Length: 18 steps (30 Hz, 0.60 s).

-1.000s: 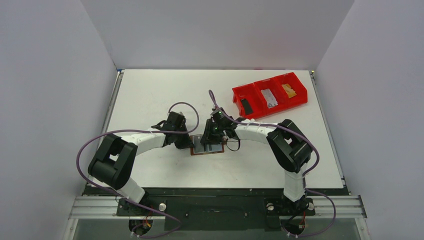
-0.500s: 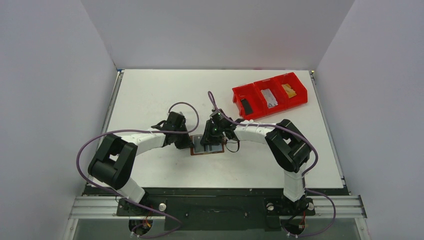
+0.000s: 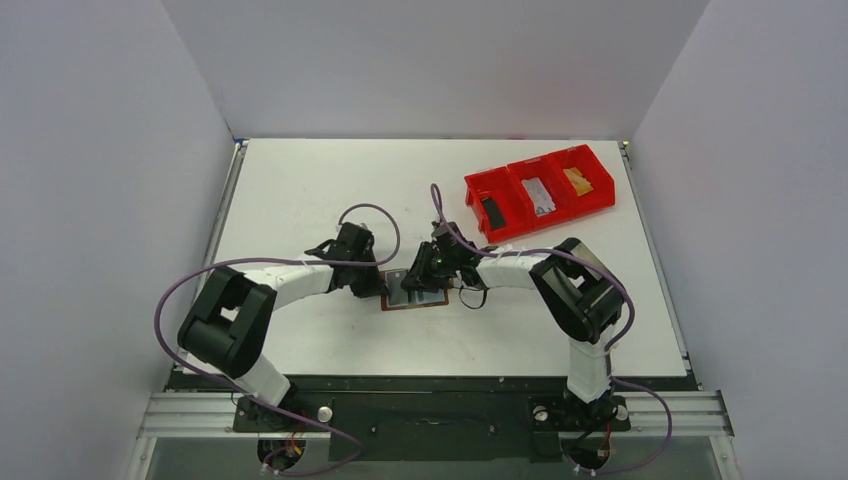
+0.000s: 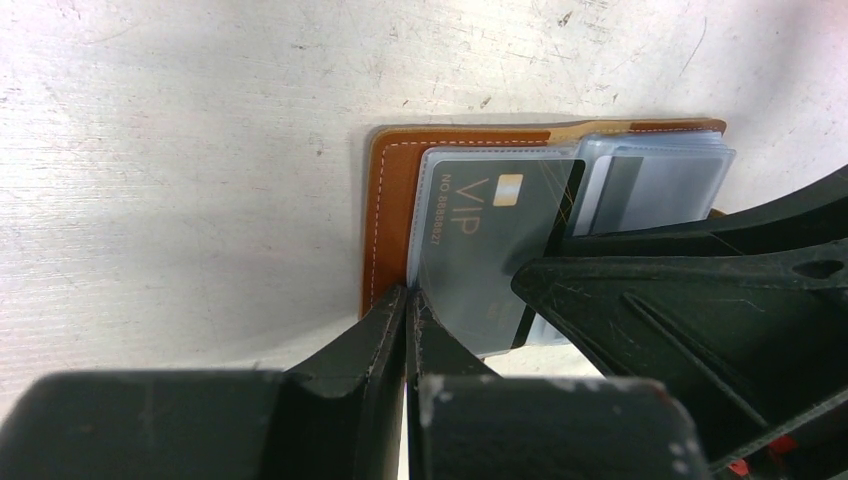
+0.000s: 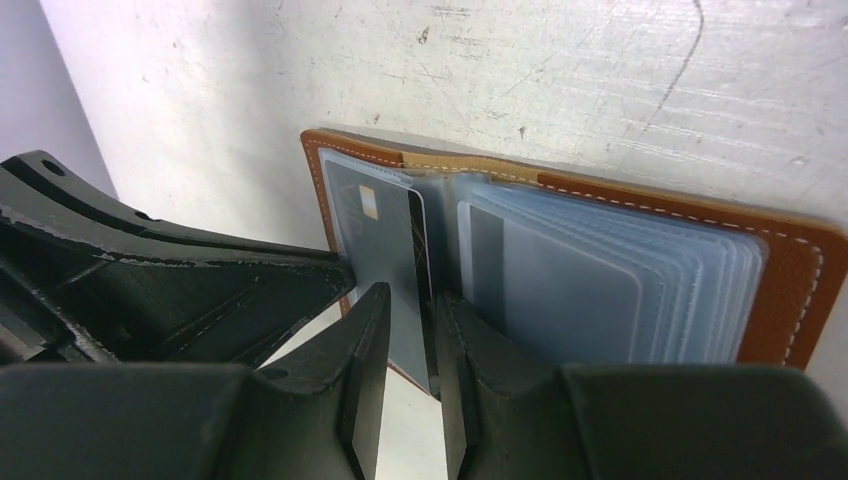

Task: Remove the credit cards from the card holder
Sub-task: Remove the credit card from the card holder.

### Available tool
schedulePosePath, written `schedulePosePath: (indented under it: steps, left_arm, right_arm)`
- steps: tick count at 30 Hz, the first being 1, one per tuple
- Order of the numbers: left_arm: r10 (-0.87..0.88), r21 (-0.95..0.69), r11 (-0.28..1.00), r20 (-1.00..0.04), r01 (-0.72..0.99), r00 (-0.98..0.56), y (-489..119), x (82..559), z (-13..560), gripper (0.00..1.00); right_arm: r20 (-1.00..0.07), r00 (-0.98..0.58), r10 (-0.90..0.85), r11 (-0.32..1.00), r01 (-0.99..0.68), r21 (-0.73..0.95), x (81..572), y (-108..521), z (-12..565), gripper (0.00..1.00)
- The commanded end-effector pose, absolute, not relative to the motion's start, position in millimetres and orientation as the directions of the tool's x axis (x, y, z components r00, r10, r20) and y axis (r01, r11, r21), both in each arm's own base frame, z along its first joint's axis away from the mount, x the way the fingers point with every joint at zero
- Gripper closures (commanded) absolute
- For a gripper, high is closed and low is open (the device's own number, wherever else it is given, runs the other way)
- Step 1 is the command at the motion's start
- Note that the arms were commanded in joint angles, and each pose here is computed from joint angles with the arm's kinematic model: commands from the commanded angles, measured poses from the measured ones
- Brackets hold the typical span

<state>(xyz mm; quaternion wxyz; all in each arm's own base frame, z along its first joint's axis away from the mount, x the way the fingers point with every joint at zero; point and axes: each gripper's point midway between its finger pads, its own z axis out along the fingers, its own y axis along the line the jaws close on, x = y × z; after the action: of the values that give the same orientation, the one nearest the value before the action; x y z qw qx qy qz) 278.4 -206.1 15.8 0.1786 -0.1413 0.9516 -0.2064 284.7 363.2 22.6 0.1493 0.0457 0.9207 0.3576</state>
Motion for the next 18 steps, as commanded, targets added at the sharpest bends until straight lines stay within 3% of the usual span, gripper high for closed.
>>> schedulePosePath:
  steps: [1,4,10,18]
  left_arm:
    - [-0.328,-0.37,0.903,-0.273,-0.216,-0.904,-203,274,-6,1.0]
    - [-0.34,-0.358,0.903,-0.261,-0.237,-0.903,-201,272,-10,1.0]
    - [-0.359,-0.347,0.899,-0.24,-0.265,-0.902,-198,268,-18,1.0]
    - [-0.393,-0.325,0.893,-0.224,-0.312,-0.892,-187,265,-25,1.0]
  right_arm:
    - [-0.238,-0.949,0.207,0.683,-0.033,0.729,282,374,31,0.79]
    - [-0.235,-0.944,0.232,0.667,-0.022,0.744,285,370,35,0.82]
    - [-0.234,-0.936,0.263,0.635,-0.015,0.772,289,365,38,0.99]
    - [-0.248,-0.922,0.296,0.626,-0.009,0.78,296,356,43,1.0]
